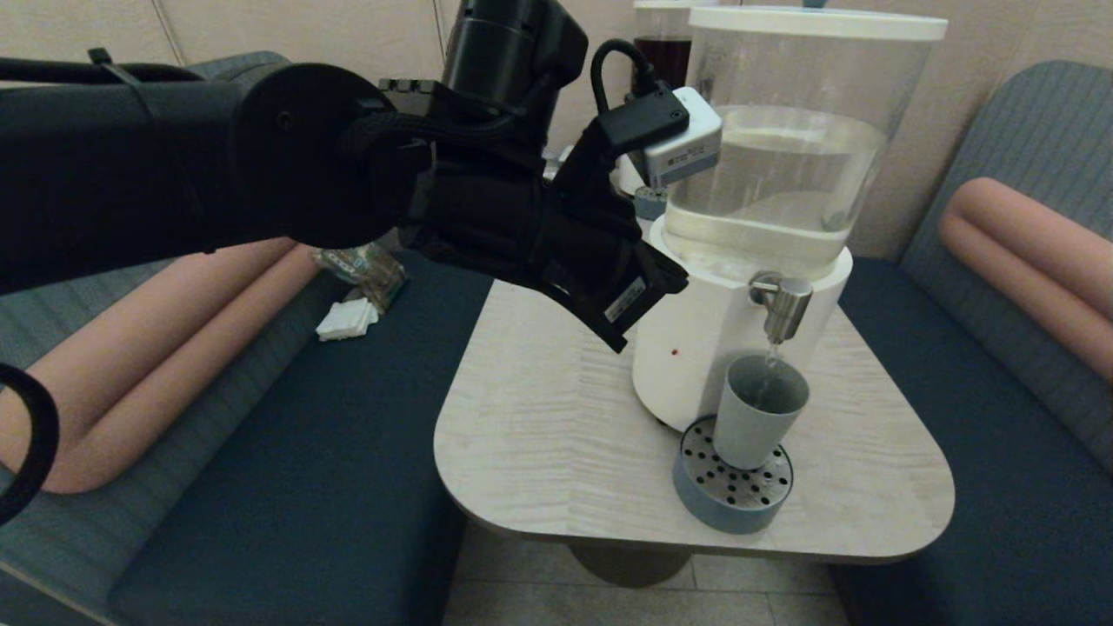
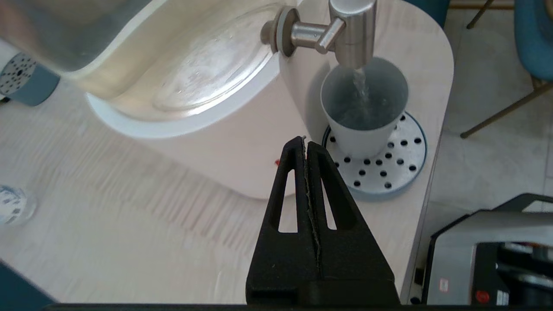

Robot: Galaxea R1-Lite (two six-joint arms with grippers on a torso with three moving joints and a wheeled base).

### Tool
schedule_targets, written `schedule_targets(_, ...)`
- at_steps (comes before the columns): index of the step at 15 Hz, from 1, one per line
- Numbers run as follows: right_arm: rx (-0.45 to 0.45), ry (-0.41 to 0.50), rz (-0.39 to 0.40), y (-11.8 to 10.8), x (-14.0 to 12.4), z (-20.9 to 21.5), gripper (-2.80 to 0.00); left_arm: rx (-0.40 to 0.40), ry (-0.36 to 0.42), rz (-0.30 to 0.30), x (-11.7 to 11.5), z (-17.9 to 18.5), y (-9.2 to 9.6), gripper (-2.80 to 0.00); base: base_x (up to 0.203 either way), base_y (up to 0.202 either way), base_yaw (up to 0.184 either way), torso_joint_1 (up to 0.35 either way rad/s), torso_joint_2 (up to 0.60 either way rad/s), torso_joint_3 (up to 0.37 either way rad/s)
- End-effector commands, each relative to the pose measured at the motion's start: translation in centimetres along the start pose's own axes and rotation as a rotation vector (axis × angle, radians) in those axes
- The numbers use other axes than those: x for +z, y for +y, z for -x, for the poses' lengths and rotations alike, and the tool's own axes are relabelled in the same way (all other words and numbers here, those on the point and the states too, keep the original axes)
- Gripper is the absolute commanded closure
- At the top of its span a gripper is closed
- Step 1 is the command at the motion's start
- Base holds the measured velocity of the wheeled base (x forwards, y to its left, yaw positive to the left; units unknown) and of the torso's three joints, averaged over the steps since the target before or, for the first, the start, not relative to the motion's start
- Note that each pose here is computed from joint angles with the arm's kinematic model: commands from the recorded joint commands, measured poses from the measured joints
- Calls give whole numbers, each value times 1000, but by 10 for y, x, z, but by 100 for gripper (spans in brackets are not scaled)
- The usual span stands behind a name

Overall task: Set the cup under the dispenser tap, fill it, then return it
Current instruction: Turn off the faucet

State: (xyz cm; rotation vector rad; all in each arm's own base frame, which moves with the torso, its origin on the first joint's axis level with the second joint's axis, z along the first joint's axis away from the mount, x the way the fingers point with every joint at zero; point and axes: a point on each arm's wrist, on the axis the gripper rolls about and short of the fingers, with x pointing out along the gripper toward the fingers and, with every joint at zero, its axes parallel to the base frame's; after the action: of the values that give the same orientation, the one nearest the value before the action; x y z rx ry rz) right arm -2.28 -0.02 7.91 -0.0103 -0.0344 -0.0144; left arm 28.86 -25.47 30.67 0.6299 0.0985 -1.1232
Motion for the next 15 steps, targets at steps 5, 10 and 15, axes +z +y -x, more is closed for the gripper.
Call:
schedule_targets(5, 0, 14, 0, 0, -4, -1, 0, -3, -29, -6, -7, -28, -2, 0, 0, 0, 0, 0, 0, 0)
schedule_targets(10, 1, 14, 0, 0, -4, -1, 0, 13, -74, -22, -3, -37, -4, 0, 0, 0, 0, 0, 0, 0)
schedule_targets(15, 1, 15, 0, 0, -4, -1, 0, 7, -108, -35, 2, -47, -11, 0, 0, 0, 0, 0, 0, 0)
